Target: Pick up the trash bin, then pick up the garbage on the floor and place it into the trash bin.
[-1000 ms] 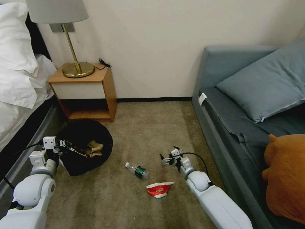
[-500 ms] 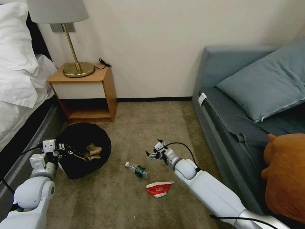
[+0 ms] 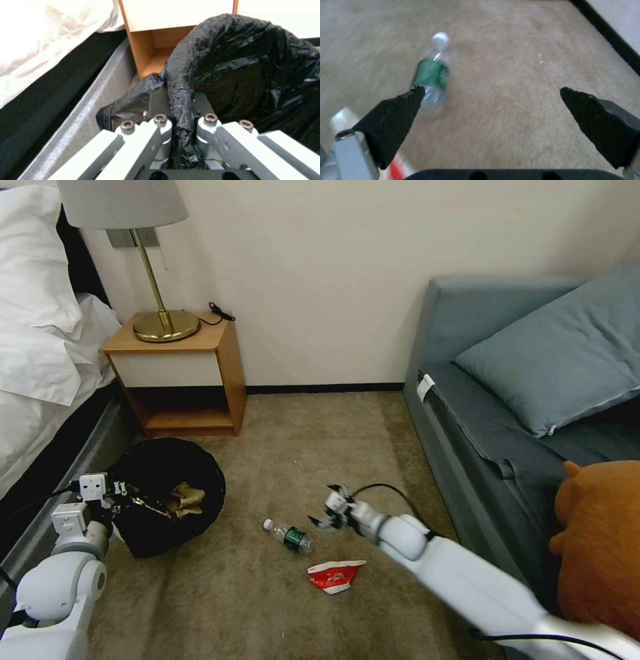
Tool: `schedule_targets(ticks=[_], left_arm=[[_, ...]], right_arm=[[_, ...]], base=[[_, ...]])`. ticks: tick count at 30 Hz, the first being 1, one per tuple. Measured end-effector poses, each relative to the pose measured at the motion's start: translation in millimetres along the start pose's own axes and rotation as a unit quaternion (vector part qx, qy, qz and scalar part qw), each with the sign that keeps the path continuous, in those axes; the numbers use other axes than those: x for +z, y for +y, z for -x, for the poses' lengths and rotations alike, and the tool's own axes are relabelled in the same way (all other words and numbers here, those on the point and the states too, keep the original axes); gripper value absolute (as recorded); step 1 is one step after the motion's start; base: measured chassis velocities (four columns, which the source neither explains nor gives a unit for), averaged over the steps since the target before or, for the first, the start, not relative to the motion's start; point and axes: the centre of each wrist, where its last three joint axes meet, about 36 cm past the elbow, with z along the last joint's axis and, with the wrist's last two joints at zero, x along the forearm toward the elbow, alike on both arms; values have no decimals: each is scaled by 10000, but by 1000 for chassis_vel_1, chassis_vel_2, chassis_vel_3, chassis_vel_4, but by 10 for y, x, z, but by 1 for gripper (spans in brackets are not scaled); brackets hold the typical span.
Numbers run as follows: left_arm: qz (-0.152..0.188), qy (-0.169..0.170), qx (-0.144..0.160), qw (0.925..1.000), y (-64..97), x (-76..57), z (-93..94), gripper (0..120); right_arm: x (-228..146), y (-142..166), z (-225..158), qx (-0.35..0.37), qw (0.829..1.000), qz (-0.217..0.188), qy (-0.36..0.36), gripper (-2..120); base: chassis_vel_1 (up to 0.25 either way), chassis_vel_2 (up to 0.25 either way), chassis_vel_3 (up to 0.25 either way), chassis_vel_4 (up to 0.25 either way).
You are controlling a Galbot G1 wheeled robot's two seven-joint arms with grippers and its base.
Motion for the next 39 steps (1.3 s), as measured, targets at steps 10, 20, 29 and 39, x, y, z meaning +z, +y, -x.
schedule_targets(ticks=[10,20,29,39], left_arm=[[51,44,25,10000,-102,-5,134,4],[128,129,55,9998,-130,57,160,4],[138,163,161,9996,-178,109,124,4],[153,140,170,9996,-129,126,116,4]], right_arm=[[85,221,-369,-883,9951,-443,56,100],[390,260,-149,-1267,9899,-602,187,100],[705,321,224,-1343,9884,-599,382,100],[925,452,501,-1252,9895,-508,514,100]], base=[[0,0,0,0],[0,0,0,0],[0,0,0,0],[0,0,0,0]])
